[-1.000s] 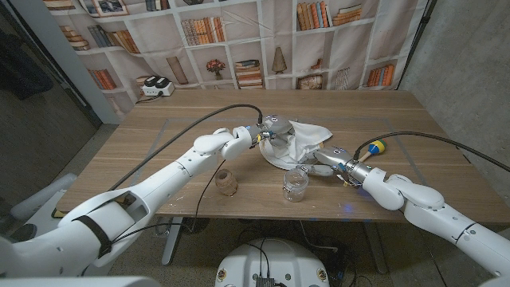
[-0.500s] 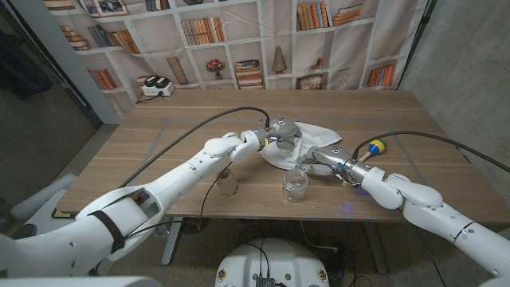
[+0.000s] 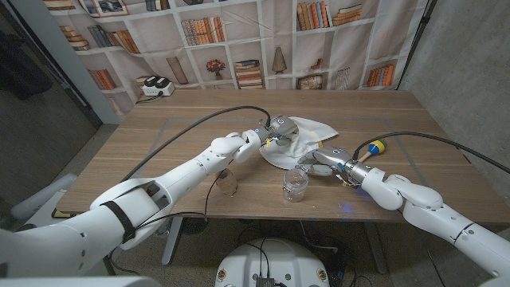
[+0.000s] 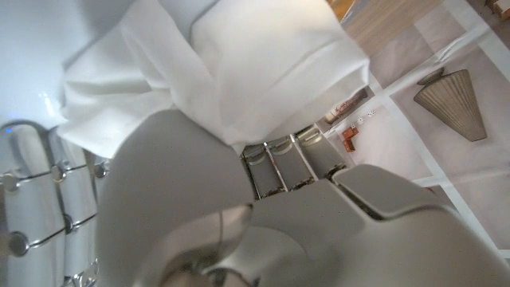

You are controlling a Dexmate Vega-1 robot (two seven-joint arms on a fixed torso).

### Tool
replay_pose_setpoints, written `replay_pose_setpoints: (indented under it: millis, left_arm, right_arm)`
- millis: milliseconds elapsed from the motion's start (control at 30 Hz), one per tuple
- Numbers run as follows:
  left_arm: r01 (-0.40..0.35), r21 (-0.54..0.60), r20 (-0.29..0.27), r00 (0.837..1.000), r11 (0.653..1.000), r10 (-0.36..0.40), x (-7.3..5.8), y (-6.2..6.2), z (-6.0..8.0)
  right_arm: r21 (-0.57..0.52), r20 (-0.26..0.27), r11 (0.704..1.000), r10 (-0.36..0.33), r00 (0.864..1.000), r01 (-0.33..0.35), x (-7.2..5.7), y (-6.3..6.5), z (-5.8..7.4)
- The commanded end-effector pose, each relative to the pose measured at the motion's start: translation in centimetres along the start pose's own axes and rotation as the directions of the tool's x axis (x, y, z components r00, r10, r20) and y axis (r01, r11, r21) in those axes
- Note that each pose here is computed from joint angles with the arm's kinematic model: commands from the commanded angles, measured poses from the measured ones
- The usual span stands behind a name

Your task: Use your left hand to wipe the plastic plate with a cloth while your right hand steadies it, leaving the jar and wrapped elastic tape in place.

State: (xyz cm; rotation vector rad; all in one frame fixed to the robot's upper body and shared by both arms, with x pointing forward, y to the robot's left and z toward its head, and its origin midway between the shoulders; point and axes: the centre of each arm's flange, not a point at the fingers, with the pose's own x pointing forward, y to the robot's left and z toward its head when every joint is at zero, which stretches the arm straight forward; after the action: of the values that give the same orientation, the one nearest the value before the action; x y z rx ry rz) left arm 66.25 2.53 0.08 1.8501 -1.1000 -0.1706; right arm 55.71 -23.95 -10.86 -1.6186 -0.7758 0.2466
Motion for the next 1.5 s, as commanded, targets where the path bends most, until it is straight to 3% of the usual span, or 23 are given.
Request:
replay_pose_setpoints:
  millis: [33,333,733,1133,1367,1500]
  left_arm:
    - [0.010,0.009,-0.059,0.998,1.000,-0.010,-2.1,1.2,-2.1]
    - [0.026,-0.020,-0.062,0.998,0.999,-0.027,-3.8,1.1,-1.6]
    - [0.067,-0.094,0.014,0.998,0.993,-0.066,-3.8,-0.5,1.6]
    - [0.023,-0.132,0.079,0.997,0.991,-0.012,-2.2,-0.3,4.2]
    - [-0.047,-0.126,0.068,0.996,0.991,0.055,-0.9,0.3,4.8]
    - [-0.059,-0.102,0.050,0.997,0.993,0.064,0.0,0.4,4.4]
  right_arm:
    - [-0.001,-0.011,1.000,0.000,1.000,0.000,-0.1,-0.1,-0.3]
    - [0.004,-0.008,1.000,-0.005,1.000,0.005,0.2,-0.2,-0.4]
    - [-0.001,-0.015,1.000,-0.007,1.000,0.007,0.4,-0.5,-0.5]
    - [-0.006,-0.023,1.000,-0.020,1.000,0.020,0.4,-0.8,-0.7]
    - [0.006,-0.023,1.000,-0.022,1.000,0.022,0.4,-0.7,-0.8]
    - [0.011,-0.024,1.000,-0.019,1.000,0.019,0.3,-0.5,-0.8]
